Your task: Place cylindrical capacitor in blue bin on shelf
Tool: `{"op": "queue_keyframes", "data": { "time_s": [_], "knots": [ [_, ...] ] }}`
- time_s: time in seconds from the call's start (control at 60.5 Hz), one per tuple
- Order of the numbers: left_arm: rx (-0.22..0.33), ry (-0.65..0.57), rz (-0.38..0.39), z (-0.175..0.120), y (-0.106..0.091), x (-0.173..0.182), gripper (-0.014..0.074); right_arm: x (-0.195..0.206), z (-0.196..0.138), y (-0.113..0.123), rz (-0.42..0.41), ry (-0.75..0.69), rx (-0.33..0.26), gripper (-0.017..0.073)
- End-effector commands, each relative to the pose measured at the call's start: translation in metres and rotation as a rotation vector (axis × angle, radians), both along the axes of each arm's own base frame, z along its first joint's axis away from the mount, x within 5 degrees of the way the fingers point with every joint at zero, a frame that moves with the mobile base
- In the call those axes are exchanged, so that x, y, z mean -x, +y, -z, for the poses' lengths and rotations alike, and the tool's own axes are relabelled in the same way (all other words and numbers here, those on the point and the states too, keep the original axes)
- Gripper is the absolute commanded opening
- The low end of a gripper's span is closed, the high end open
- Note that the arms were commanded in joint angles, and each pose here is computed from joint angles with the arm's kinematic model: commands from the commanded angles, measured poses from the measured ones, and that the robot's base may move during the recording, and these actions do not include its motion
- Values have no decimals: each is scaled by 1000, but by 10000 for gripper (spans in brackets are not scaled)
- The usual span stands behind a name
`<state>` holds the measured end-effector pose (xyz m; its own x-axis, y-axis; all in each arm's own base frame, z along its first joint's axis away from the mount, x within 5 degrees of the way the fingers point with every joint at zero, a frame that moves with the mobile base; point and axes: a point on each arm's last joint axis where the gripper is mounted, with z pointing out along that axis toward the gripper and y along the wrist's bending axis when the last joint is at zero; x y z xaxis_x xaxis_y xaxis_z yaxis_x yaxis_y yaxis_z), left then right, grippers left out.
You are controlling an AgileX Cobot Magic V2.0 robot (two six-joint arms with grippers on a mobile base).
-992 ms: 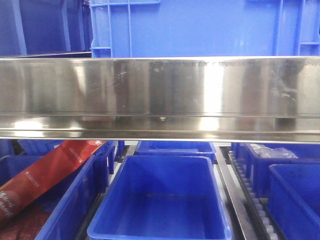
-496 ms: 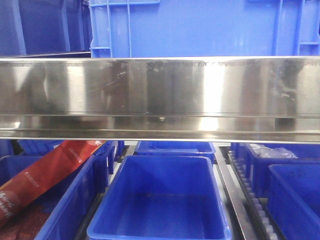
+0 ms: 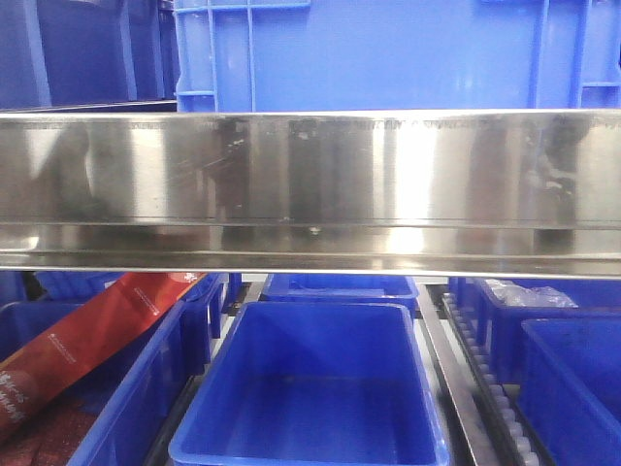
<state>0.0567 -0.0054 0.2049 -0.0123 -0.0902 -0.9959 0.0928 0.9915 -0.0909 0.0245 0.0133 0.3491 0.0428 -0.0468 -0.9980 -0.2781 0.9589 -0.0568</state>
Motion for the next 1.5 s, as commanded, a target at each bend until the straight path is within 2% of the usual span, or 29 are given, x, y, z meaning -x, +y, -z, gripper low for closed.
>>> {"op": "queue_keyframes", "data": {
  "time_s": [0.0,0.43,0.529,0.628,0.695,0.827,1.224,1.34,1.488],
  "knots": [
    [4,-26,7,-2,0,1,-111,0,-2,-1,11,-27,6,-168],
    [4,-26,7,-2,0,1,-111,0,-2,-1,10,-25,-4,-168],
    [4,-26,7,-2,0,1,-111,-1,-1,-3,65,-29,21,-168],
    [4,-26,7,-2,0,1,-111,-5,4,-7,168,-11,-25,-168],
    [4,-26,7,-2,0,1,-111,-7,14,-10,240,-7,-71,-168],
    [4,-26,7,-2,0,1,-111,-11,42,-13,306,-20,-78,-168],
    [4,-26,7,-2,0,1,-111,-31,138,-16,331,46,-69,-168],
    [4,-26,7,-2,0,1,-111,-32,141,-16,333,4,-76,-168],
    [4,-26,7,-2,0,1,-111,-32,144,-16,332,38,-71,-168]
  ]
}}
